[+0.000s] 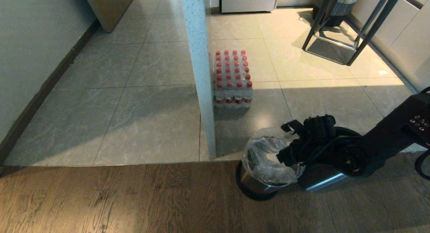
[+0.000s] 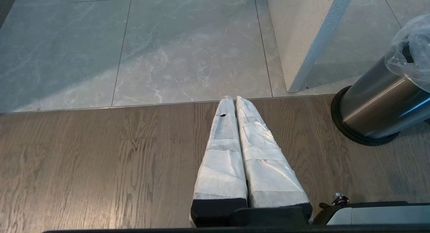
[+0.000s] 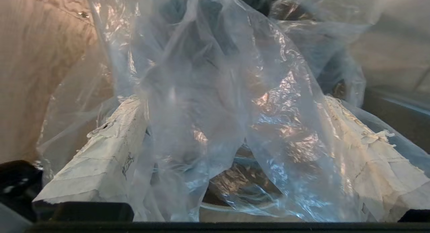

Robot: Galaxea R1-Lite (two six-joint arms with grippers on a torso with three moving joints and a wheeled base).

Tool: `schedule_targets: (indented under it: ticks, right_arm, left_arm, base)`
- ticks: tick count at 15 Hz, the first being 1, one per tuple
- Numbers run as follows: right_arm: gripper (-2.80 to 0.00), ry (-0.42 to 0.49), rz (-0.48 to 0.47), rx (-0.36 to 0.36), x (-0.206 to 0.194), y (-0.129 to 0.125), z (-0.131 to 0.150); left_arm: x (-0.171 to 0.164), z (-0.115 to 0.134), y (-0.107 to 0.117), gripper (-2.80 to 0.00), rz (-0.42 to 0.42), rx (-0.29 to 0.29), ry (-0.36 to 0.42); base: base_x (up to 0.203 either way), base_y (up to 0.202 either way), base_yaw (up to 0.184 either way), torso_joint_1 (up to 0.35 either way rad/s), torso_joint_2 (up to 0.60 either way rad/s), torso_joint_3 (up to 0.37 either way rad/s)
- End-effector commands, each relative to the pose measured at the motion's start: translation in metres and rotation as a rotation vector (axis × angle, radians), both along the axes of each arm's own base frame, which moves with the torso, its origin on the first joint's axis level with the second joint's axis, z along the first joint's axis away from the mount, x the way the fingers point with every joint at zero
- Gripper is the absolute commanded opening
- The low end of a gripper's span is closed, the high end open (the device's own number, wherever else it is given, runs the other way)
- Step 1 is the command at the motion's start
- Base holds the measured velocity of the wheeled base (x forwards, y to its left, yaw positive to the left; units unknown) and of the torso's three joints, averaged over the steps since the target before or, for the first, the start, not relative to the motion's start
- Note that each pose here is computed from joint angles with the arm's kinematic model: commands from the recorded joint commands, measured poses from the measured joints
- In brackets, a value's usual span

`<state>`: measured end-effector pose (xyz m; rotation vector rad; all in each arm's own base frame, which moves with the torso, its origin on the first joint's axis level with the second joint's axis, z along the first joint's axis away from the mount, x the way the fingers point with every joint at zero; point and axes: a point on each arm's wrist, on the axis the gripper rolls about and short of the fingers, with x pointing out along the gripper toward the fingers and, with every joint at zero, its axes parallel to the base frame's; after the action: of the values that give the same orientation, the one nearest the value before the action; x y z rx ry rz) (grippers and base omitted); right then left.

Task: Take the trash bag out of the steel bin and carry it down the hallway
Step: Pick up the trash bag

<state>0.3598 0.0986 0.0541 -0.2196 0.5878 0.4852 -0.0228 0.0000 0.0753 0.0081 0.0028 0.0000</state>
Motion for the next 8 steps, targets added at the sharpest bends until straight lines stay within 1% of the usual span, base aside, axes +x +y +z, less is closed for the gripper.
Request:
schedule_targets:
  ticks: [1, 3, 5, 8]
  right_arm:
    - [0.0, 0.033, 0.004, -0.005, 0.001, 0.001, -0.008]
    - [0.0, 0.067, 0.009, -0.009, 0.002, 0.003, -0.014]
    - [0.0, 0.102, 0.032, 0.04, 0.004, 0.011, -0.018]
    - [0.0, 0.166, 0.023, 0.074, 0.005, 0.021, -0.023]
  left_arm:
    - [0.0, 0.0, 0.0, -2.8, 0.0, 0.0, 0.0]
    - [0.0, 0.0, 0.0, -2.8, 0.0, 0.0, 0.0]
    - [0.0, 0.0, 0.0, -2.8, 0.0, 0.0, 0.0]
    - [0.0, 0.0, 0.0, -2.8, 0.0, 0.0, 0.0]
  base:
    - [0.0, 0.0, 0.0, 0.0, 0.0, 0.0]
    - [0.0, 0.0, 0.0, 0.0, 0.0, 0.0]
    - [0.0, 0.0, 0.0, 0.0, 0.0, 0.0]
    - [0.0, 0.0, 0.0, 0.0, 0.0, 0.0]
